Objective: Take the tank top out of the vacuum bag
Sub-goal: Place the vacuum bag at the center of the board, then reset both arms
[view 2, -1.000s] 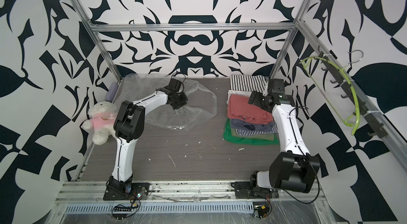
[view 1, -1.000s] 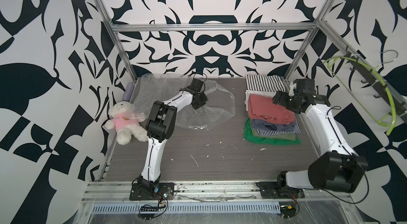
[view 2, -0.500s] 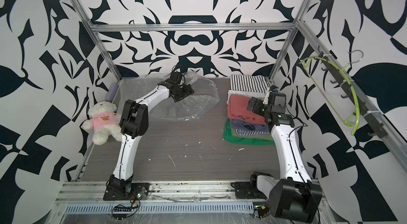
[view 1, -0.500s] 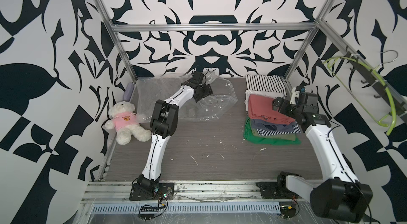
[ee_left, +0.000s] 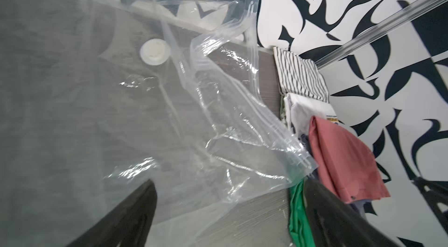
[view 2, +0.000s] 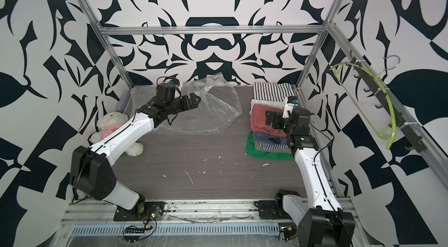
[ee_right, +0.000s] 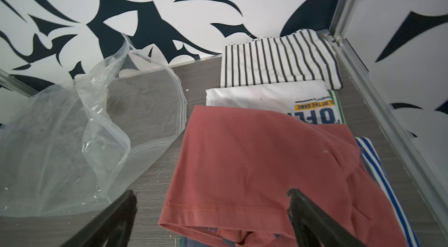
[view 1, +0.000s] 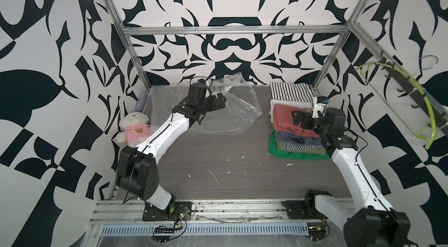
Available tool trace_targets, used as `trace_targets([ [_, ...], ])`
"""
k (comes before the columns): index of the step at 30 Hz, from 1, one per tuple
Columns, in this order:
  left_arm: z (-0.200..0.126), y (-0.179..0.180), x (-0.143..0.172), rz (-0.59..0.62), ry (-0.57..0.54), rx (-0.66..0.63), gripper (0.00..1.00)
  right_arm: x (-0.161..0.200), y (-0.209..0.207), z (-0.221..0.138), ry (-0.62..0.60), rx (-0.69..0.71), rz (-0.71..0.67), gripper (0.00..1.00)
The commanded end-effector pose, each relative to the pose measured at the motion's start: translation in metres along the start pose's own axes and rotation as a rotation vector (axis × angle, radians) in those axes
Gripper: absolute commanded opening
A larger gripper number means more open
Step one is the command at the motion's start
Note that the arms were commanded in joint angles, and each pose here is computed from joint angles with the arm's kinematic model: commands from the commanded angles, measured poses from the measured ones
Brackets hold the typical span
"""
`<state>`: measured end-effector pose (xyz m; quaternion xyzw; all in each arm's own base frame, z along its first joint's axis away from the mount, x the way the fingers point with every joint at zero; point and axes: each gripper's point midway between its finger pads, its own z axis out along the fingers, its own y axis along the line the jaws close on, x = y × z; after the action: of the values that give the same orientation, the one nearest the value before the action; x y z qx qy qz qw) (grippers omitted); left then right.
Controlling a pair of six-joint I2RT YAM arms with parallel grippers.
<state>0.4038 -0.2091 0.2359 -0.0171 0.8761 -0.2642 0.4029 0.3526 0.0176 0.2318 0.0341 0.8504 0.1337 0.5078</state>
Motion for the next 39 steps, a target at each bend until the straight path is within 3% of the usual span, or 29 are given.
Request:
trace_targets([
  [1, -0.027, 0.034, 0.003, 0.083, -0.085, -0.130, 1.00, -0.008, 0.016, 0.007, -0.053, -0.025, -0.119, 1.00],
  [7, -0.075, 0.084, 0.020, 0.226, -0.206, -0.277, 1.00, 0.012, 0.009, 0.028, -0.133, 0.048, -0.172, 1.00],
  [12, -0.091, 0.138, 0.042, 0.310, -0.300, -0.348, 1.00, 0.040, -0.008, 0.049, -0.138, 0.135, -0.218, 1.00],
  [18, -0.101, 0.188, 0.058, 0.293, -0.362, -0.447, 1.00, 0.066, -0.032, 0.054, -0.256, 0.216, -0.239, 1.00],
  [20, -0.099, 0.199, 0.056, 0.287, -0.393, -0.470, 1.00, 0.079, -0.034, 0.058, -0.201, 0.207, -0.237, 1.00],
  [29, -0.069, 0.229, 0.038, 0.282, -0.452, -0.447, 1.00, 0.113, -0.043, 0.072, -0.234, 0.153, -0.214, 1.00],
  [31, -0.053, 0.238, 0.046, 0.255, -0.418, -0.421, 1.00, 0.110, -0.043, 0.074, -0.262, 0.146, -0.221, 1.00],
  [37, -0.024, 0.242, 0.057, 0.295, -0.401, -0.358, 1.00, 0.112, -0.046, 0.088, -0.155, 0.091, -0.179, 1.00],
  [39, -0.019, 0.246, 0.061, 0.257, -0.315, -0.377, 1.00, 0.113, -0.050, 0.099, -0.083, 0.107, -0.161, 1.00],
])
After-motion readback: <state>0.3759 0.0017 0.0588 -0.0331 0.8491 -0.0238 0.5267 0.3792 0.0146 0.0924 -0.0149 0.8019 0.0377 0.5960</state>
